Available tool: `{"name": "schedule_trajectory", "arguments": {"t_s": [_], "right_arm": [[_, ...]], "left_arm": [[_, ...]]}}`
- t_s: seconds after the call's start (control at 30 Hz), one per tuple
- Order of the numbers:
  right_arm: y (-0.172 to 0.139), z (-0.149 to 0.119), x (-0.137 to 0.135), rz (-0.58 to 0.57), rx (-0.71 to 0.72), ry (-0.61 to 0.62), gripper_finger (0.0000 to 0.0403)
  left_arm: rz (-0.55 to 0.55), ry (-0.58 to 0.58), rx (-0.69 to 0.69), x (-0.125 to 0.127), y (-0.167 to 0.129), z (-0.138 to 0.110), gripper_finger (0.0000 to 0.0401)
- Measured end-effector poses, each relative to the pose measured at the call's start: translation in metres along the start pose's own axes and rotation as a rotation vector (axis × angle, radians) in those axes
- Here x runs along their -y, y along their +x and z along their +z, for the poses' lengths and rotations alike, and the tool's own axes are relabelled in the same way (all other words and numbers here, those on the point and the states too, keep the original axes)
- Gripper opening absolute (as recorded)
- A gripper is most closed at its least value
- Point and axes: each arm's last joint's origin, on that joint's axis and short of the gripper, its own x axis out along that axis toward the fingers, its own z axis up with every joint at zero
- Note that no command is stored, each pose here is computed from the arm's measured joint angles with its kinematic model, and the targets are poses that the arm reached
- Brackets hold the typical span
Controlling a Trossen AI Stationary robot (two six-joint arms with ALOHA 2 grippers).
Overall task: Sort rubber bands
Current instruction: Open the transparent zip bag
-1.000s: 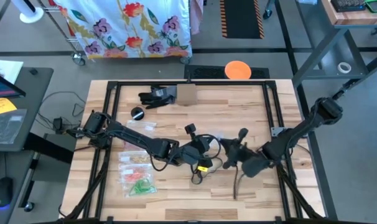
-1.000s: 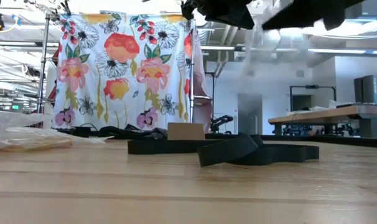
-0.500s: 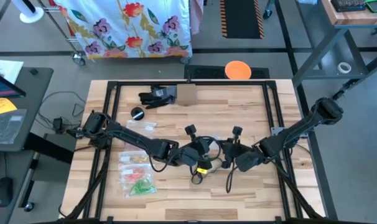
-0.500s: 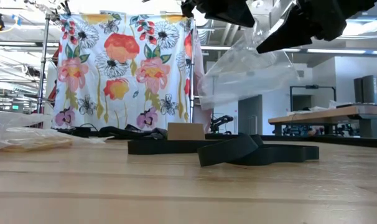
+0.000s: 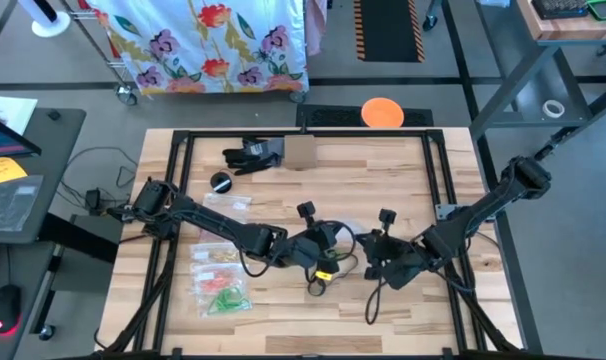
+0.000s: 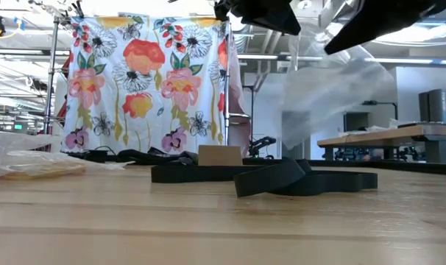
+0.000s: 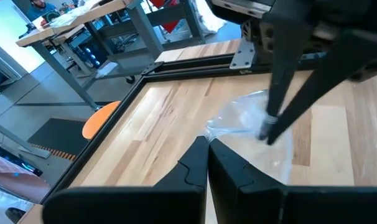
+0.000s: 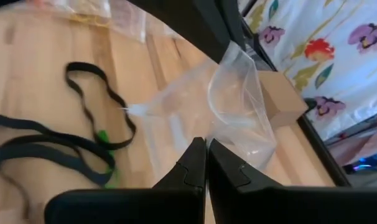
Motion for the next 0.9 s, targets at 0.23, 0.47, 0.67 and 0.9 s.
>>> {"name": "schedule_trajectory", "arguments": {"t_s": [0.23, 0.47, 0.67, 0.9], "right_arm": [[0.005, 0.002, 0.002, 0.121, -0.072, 0.094, 0.0], [0.005, 0.0, 0.002, 0.139, -0.092, 0.105, 0.0], [0.005, 0.0, 0.001, 0.175, -0.112, 0.101, 0.0], [0.007, -0.001, 0.002, 0.174, -0.125, 0.085, 0.0]], "left_arm": [[-0.025, 0.005, -0.047, -0.001, -0.002, 0.005, 0.0], [-0.065, 0.025, -0.084, 0.0, -0.004, 0.005, 0.0], [-0.078, 0.071, -0.125, 0.0, -0.005, 0.0, 0.0], [-0.251, 0.125, -0.194, 0.004, -0.007, -0.008, 0.0034]]}}
